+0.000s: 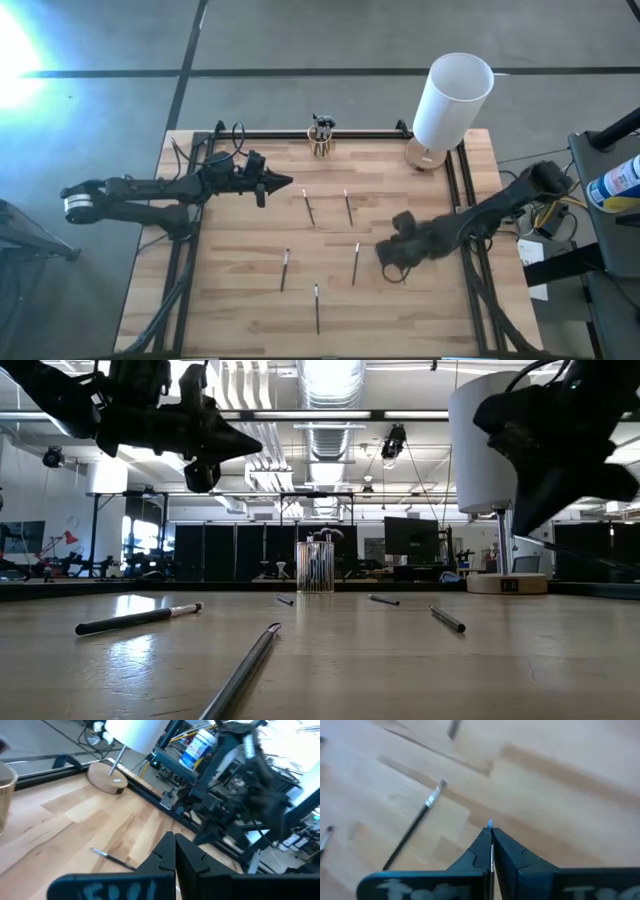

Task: Put items in baskets/containers
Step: Put the black eyeshadow brush into the yellow pen holder

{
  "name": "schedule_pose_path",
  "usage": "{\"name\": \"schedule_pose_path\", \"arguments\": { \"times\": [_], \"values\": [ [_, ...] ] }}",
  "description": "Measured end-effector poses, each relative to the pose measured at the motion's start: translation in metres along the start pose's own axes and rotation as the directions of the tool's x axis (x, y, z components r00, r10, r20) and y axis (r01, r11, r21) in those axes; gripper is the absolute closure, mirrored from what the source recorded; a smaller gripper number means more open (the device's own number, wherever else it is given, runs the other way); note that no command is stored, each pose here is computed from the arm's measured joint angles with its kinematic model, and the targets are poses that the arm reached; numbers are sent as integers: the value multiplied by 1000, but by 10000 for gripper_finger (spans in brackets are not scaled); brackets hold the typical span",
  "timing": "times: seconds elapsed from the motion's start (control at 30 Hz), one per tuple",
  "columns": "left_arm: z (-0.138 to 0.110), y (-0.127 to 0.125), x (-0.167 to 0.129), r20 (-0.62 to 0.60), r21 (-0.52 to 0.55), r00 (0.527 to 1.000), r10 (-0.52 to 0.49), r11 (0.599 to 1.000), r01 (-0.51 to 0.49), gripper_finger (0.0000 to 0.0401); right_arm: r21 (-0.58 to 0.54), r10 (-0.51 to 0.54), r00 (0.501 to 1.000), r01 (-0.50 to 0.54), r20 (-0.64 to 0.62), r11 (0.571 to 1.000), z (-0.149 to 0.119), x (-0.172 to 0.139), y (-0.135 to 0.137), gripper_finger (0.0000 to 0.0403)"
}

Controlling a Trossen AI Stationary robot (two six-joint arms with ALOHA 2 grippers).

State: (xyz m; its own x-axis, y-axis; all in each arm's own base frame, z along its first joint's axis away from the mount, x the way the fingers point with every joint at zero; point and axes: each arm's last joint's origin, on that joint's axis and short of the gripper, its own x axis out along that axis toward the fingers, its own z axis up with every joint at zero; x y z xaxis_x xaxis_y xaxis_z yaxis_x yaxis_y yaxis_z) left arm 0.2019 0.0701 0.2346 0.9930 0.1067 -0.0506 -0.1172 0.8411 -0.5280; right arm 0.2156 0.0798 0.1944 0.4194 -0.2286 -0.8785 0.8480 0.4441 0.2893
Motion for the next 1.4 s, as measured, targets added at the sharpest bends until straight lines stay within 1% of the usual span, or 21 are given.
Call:
{"name": "schedule_pose_path", "arguments": {
  "times": [0.1, 0.17, 0.27, 0.4, 0.53, 0.67, 0.83, 0.97, 1.1, 1.23, 1.3, 1.4],
  "values": [
    [-3, -4, 4, -3, -15, 1000, -27, 1000, 27, 401, -116, 111, 993, -106, 36, 988, 9, -3, -18, 395],
    [-8, -8, 9, -3, -40, 999, -37, 998, 37, 401, -187, 210, 976, -195, 60, 963, 12, -6, -27, 395],
    [-15, -21, 20, 19, -55, 999, -31, 998, 32, 401, -271, 364, 925, -326, 105, 906, 14, -13, -39, 395],
    [-20, -49, 44, 33, -1, 999, -2, 1000, 2, 401, -343, 502, 850, -429, 160, 835, 16, -23, -53, 395],
    [-23, -72, 72, 48, 12, 998, 31, 999, -31, 401, -413, 569, 795, -456, 211, 789, 20, -35, -63, 394],
    [-25, -91, 93, 54, 13, 998, 33, 999, -33, 401, -475, 632, 731, -473, 258, 742, 26, -48, -66, 394],
    [-27, -103, 109, 26, 30, 999, 40, 999, -41, 401, -550, 731, 601, -509, 323, 662, 33, -63, -59, 394],
    [-21, -111, 114, 42, 28, 999, 30, 999, -31, 401, -586, 779, 508, -524, 367, 618, 37, -70, -50, 394],
    [-16, -118, 114, 56, 26, 998, 8, 1000, -9, 401, -600, 805, 421, -538, 418, 593, 44, -73, -41, 394],
    [-12, -121, 114, 63, 4, 998, 0, 1000, 0, 390, -603, 811, 343, -545, 473, 582, 55, -74, -30, 394],
    [-10, -122, 113, 64, -20, 998, -7, 1000, 8, 377, -597, 810, 325, -552, 488, 582, 63, -74, -23, 394],
    [-4, -125, 107, 75, -28, 997, -34, 999, 36, 352, -596, 812, 334, -555, 479, 580, 77, -72, -8, 394]
  ]
}}
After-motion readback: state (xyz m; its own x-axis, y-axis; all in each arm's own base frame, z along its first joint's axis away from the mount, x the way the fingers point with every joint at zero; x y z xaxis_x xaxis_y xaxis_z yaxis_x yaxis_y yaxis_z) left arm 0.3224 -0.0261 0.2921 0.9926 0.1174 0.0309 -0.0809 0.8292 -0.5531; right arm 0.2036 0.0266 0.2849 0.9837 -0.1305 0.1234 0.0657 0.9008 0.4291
